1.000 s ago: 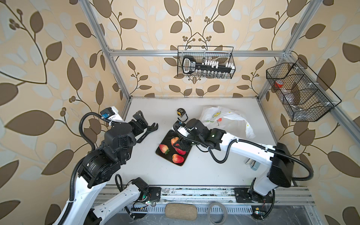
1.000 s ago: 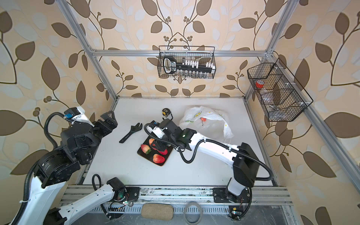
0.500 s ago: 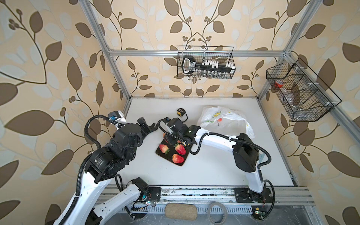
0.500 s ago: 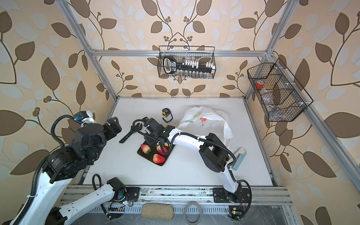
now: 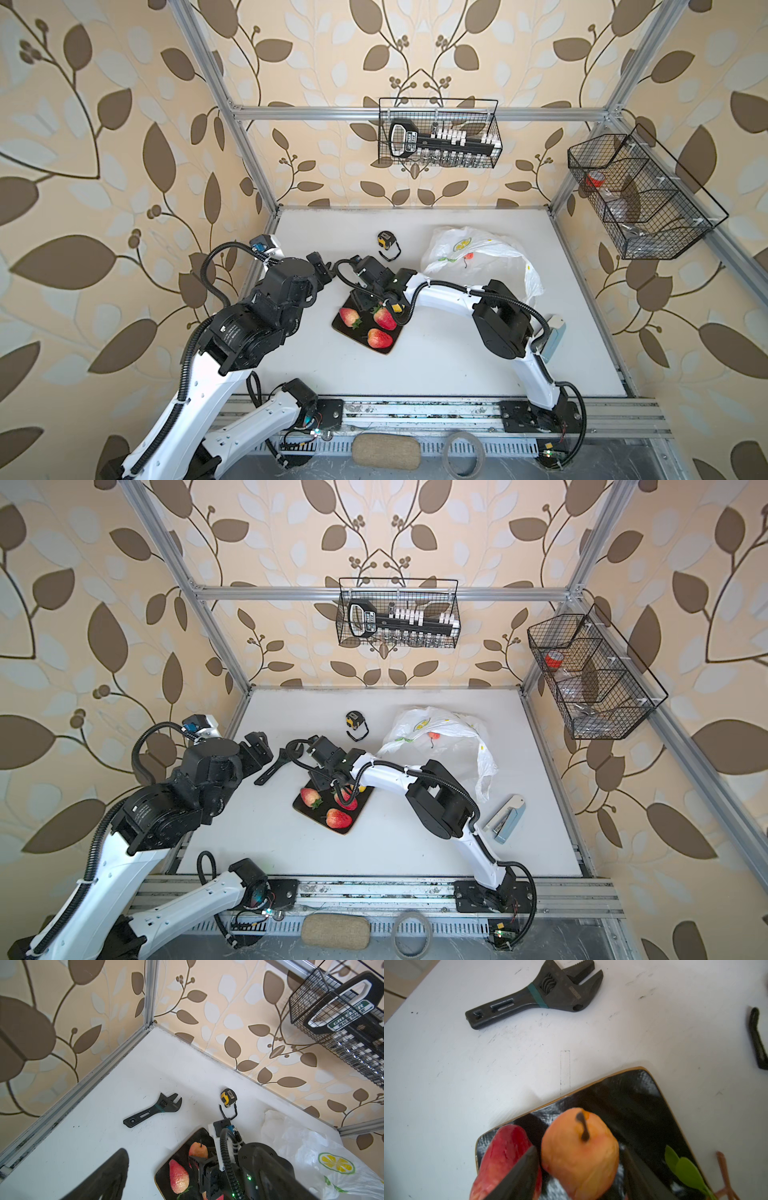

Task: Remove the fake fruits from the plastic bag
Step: 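Lower the pear onto the black tray and open the right gripper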

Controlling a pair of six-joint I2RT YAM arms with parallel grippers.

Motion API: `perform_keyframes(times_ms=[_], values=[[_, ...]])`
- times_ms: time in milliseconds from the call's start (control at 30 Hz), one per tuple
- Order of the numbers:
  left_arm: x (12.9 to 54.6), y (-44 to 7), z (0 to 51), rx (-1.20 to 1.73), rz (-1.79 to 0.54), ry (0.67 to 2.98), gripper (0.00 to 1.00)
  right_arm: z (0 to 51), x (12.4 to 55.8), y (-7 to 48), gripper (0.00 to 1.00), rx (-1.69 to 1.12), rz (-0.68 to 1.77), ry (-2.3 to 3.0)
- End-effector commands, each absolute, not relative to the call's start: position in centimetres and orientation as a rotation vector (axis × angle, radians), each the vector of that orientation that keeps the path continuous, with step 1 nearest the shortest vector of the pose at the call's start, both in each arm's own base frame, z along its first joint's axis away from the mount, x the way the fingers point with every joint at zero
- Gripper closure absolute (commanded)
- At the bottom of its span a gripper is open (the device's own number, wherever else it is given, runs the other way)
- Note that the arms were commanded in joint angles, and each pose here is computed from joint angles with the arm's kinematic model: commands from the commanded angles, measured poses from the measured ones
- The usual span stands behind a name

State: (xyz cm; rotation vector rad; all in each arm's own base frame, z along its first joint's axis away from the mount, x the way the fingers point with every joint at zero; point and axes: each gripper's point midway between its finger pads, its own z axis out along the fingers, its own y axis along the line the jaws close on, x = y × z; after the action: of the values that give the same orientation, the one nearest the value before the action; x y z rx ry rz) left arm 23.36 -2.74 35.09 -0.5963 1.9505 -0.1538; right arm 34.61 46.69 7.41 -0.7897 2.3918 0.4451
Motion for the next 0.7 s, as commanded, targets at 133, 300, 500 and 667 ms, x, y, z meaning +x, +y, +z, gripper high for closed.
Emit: perform_keyframes(times_ms=[133,300,500,667], values=[[24.0,-2.9,35.7,-0.615,-0.172,1.915,0.08,12.9,34.5,47.2,0.19,-0.773,0.521,2.308],[24.1,-2.7,36.1,-0.619,-0.159,1.897,0.08,19.1,33.3,45.9,0.12,-0.741,0.612,2.2],[24.7,-3.5,36.2,-0.595,-0.19,1.897,0.07,26.9,29.7,42.7,0.13,-0.712,0.779,2.02],[26.2,-6.5,35.3,-0.46,-0.264,1.96,0.06,32.6,27.2,38.1,0.13,-0.669,0.798,1.905]])
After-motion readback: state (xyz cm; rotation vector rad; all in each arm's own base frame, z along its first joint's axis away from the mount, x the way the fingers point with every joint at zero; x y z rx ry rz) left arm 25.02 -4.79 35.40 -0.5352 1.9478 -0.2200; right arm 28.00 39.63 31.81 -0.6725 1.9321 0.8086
